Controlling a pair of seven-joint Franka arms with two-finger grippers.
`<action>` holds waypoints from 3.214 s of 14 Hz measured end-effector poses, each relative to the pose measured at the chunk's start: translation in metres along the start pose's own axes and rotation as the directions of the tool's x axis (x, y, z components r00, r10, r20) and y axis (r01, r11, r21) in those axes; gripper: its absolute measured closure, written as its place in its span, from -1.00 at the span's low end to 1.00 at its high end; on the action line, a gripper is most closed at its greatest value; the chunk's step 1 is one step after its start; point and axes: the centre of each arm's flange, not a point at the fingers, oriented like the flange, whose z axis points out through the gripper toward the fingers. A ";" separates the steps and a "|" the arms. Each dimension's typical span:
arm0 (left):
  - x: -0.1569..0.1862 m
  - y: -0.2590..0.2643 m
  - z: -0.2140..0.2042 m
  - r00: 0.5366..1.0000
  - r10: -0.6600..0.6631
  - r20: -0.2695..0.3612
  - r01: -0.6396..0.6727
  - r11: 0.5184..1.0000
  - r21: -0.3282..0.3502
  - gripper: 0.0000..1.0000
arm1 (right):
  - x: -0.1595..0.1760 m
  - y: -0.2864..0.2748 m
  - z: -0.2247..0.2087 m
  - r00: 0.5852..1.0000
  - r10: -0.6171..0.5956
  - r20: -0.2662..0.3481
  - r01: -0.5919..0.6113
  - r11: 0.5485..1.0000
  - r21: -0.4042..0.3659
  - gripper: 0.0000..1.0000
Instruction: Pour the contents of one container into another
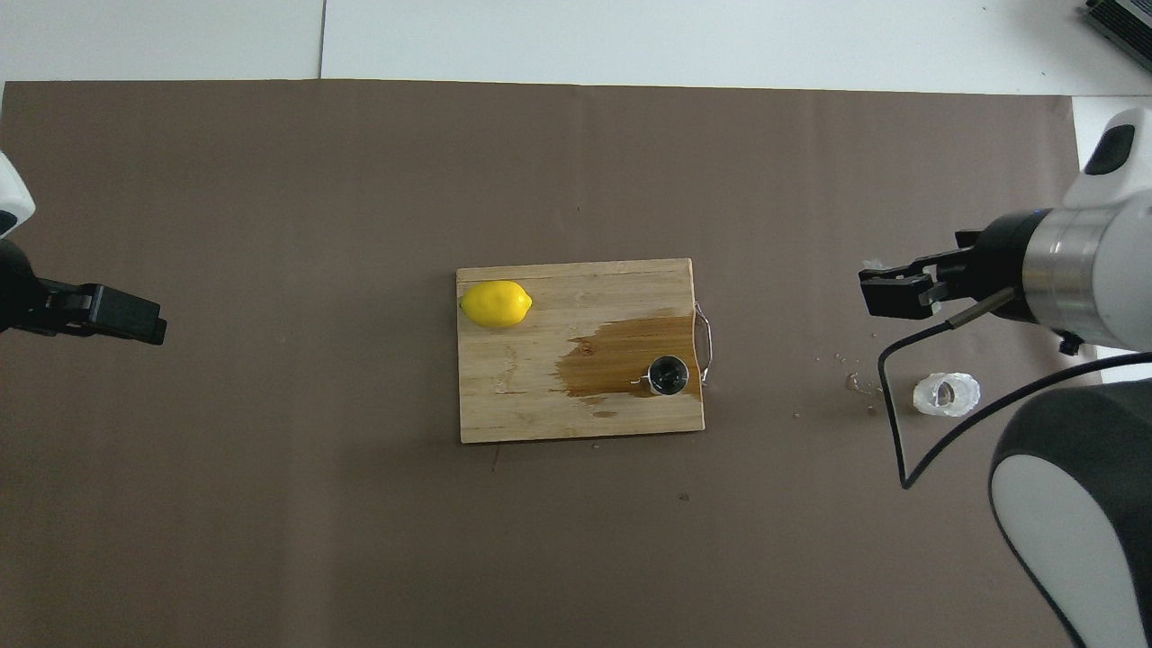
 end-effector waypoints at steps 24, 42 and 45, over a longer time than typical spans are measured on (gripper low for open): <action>0.000 0.000 0.000 1.000 0.000 0.000 0.000 1.000 0.000 -1.00 | -0.009 0.059 -0.033 0.911 0.383 0.151 -0.371 0.923 -0.103 -1.00; 0.000 0.000 0.000 1.000 0.000 0.000 0.000 1.000 0.000 -1.00 | -0.020 0.054 -0.022 0.887 0.385 0.256 -0.365 0.923 -0.122 -1.00; 0.000 0.000 0.000 1.000 0.000 0.000 0.000 1.000 0.000 -1.00 | -0.026 0.057 -0.019 0.874 0.391 0.289 -0.369 0.920 -0.129 -1.00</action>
